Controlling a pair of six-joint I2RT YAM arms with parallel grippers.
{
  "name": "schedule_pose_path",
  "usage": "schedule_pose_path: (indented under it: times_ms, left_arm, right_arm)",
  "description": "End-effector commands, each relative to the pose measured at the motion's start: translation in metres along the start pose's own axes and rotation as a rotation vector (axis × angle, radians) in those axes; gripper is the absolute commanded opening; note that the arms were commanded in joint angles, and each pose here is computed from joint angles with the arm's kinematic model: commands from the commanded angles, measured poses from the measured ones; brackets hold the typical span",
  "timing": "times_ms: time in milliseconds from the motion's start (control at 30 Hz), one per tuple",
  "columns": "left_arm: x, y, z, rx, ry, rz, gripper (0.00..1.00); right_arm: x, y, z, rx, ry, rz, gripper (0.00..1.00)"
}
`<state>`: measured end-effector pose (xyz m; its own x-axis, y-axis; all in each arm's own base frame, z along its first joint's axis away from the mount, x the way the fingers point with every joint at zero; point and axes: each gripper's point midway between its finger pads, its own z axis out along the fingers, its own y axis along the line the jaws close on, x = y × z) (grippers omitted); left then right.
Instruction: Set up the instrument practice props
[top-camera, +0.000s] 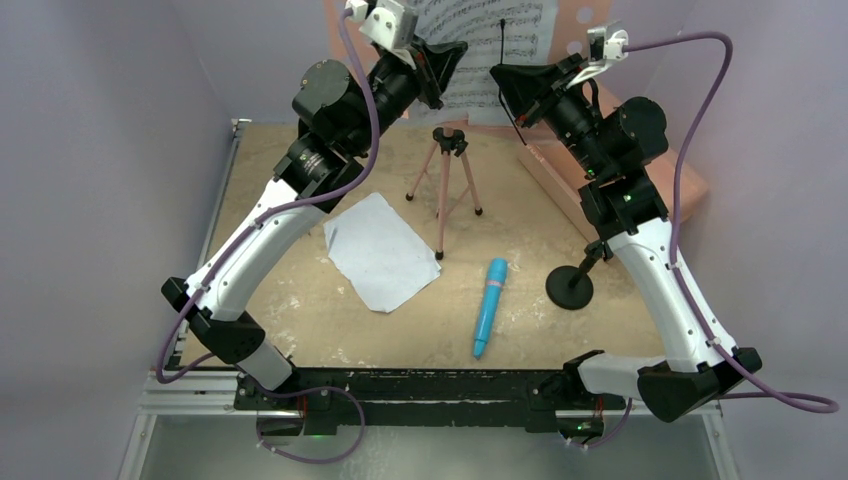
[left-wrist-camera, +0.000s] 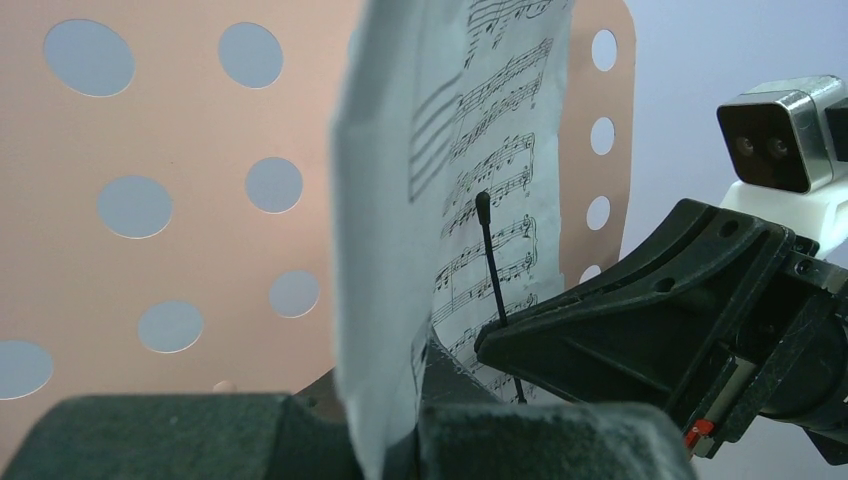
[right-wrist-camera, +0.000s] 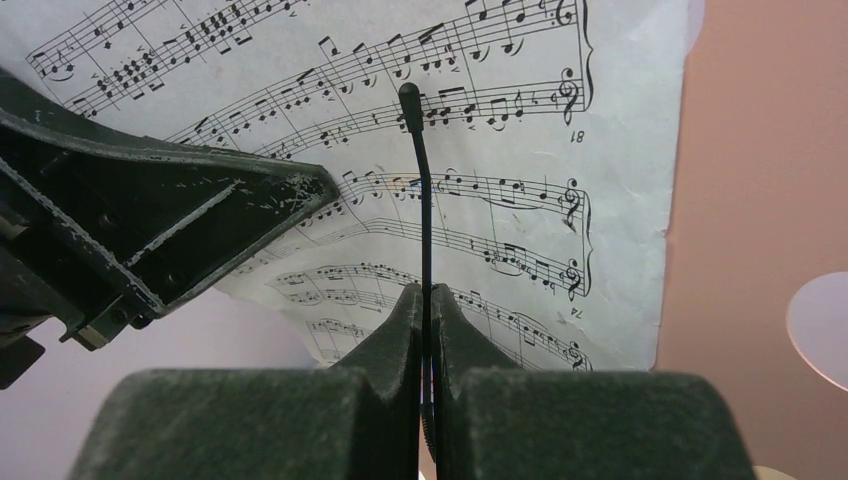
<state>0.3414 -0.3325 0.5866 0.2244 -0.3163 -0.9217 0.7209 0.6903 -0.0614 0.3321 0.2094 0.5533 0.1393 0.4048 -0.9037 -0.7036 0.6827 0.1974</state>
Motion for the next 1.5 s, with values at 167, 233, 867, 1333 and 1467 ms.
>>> schedule_pose_path:
  times_ms: [167, 233, 867, 1333, 1467]
  left_arm:
    - [-0.028, 0.011, -0.005, -0.062, -0.068, -0.035, 0.22]
    - [-0.031, 0.015, -0.007, -0.084, -0.075, -0.040, 0.31]
    - [-0.058, 0.038, -0.032, -0.219, -0.138, -0.059, 0.33]
    - [-0.045, 0.029, -0.016, -0.159, -0.129, -0.107, 0.09]
    - [-0.043, 0.024, -0.010, -0.135, -0.131, -0.130, 0.05]
  right_arm:
    - [-0.047, 0.026, -0.008, -0.079, -0.122, -0.038, 0.00]
    - [-0.047, 0.026, -0.008, -0.079, -0.122, -0.038, 0.00]
    - [-0.045, 0.027, -0.009, -0.081, -0.117, -0.023, 0.00]
    - [-0.055, 0.033, -0.010, -0.098, -0.142, -0.023, 0.00]
    - [-0.058, 0.033, -0.011, -0.098, -0.148, -0.025, 0.00]
